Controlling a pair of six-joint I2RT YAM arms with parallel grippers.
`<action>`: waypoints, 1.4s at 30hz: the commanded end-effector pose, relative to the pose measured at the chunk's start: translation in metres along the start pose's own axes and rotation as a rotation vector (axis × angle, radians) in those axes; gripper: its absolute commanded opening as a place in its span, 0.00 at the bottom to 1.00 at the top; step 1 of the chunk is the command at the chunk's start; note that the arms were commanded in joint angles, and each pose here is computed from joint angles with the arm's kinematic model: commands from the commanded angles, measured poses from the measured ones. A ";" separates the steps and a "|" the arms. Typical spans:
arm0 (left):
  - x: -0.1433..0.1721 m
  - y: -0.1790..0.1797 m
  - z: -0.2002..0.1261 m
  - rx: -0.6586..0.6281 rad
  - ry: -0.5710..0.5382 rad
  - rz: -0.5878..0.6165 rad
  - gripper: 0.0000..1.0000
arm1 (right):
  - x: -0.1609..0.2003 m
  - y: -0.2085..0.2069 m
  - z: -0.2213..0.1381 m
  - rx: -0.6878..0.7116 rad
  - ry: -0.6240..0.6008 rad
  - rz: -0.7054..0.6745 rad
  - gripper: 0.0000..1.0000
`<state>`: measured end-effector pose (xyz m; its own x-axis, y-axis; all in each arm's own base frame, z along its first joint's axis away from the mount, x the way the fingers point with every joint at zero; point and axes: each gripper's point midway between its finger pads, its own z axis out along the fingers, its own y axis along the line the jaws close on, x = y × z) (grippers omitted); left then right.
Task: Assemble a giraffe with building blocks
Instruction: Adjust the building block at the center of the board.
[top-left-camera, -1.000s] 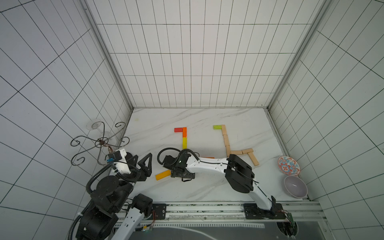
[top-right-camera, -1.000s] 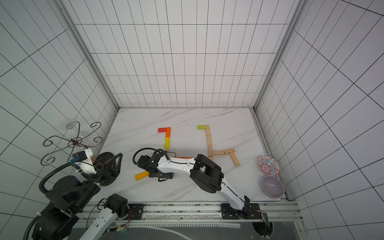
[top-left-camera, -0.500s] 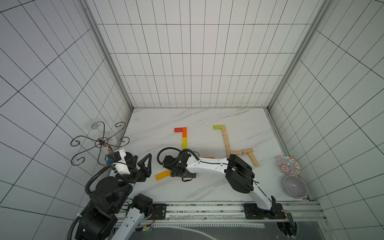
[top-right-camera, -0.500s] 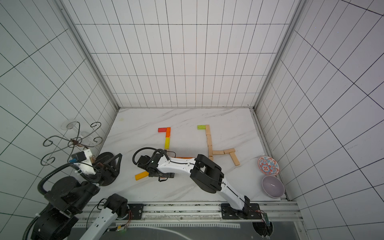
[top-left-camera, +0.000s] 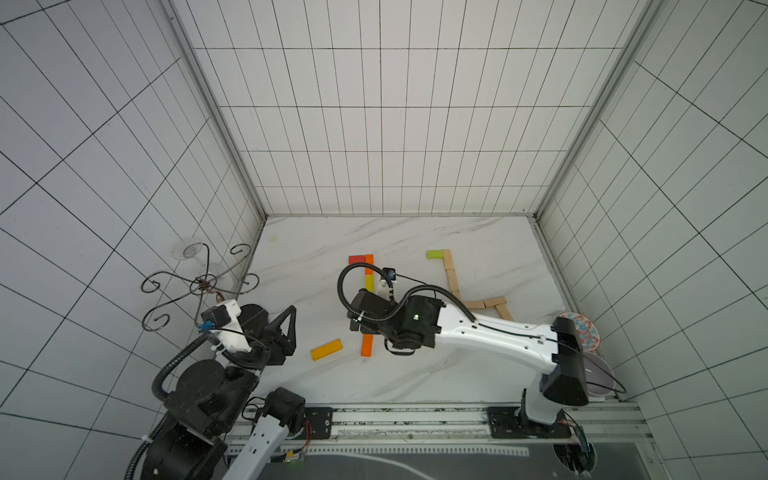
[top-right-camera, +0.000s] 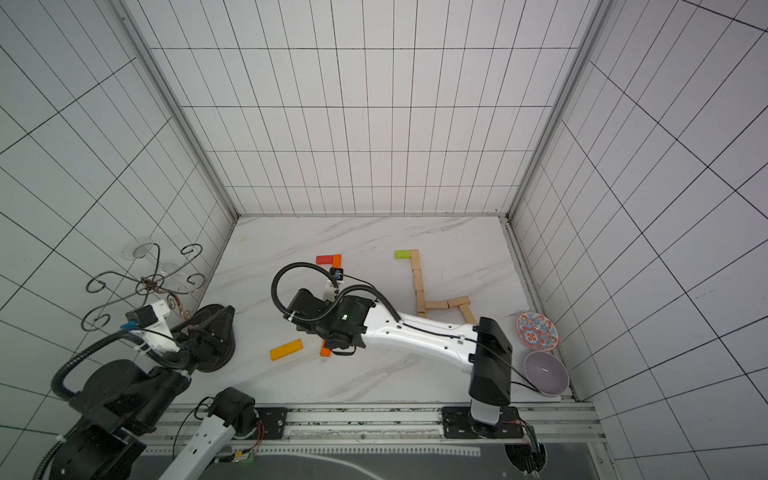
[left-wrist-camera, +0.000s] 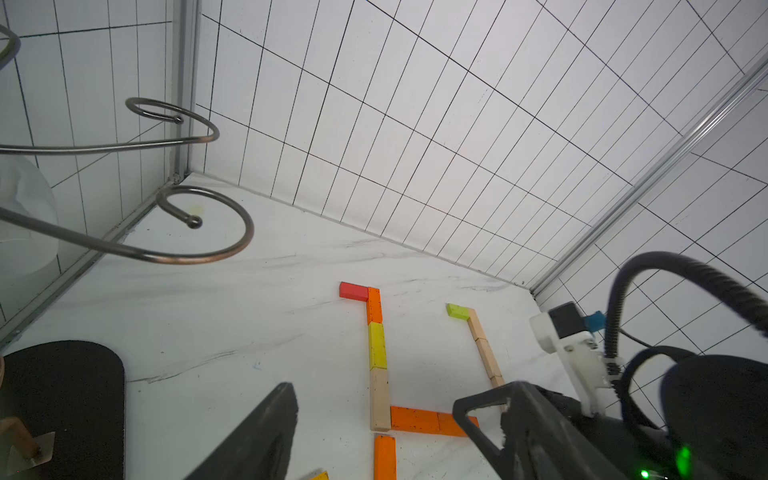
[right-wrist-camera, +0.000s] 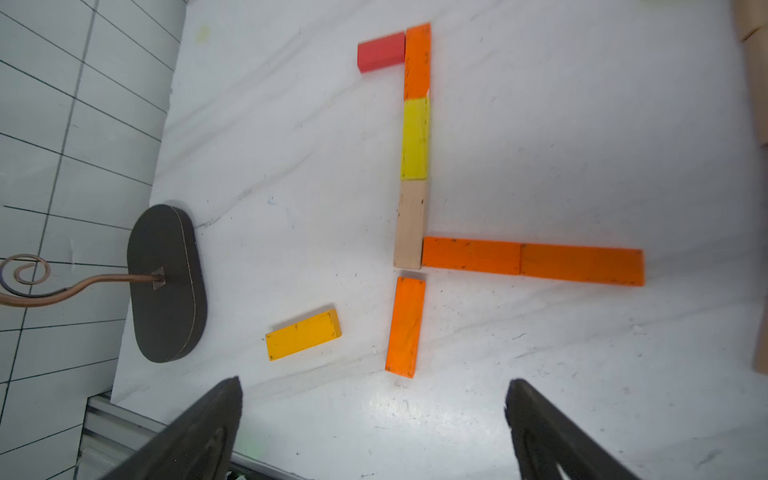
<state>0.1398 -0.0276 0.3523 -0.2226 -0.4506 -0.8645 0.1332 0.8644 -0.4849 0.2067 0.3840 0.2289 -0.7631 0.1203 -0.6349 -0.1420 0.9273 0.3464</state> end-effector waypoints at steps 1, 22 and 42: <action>-0.001 -0.001 0.007 -0.012 0.011 -0.022 0.80 | -0.010 -0.027 0.001 0.000 -0.148 -0.139 1.00; 0.195 -0.005 0.115 -0.018 0.825 0.044 0.61 | -0.073 -0.172 -0.047 0.018 -0.472 -0.218 0.92; 0.314 0.002 0.153 -0.200 1.132 0.345 0.60 | -0.076 -0.191 -0.037 0.043 -0.454 -0.225 0.90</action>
<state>0.2044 -0.1910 0.0553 -0.9539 0.1655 -0.2504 0.2039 0.9695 -0.1358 0.2695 0.1890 0.2553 -0.3503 0.0808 -0.9331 -0.2350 0.9568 0.1711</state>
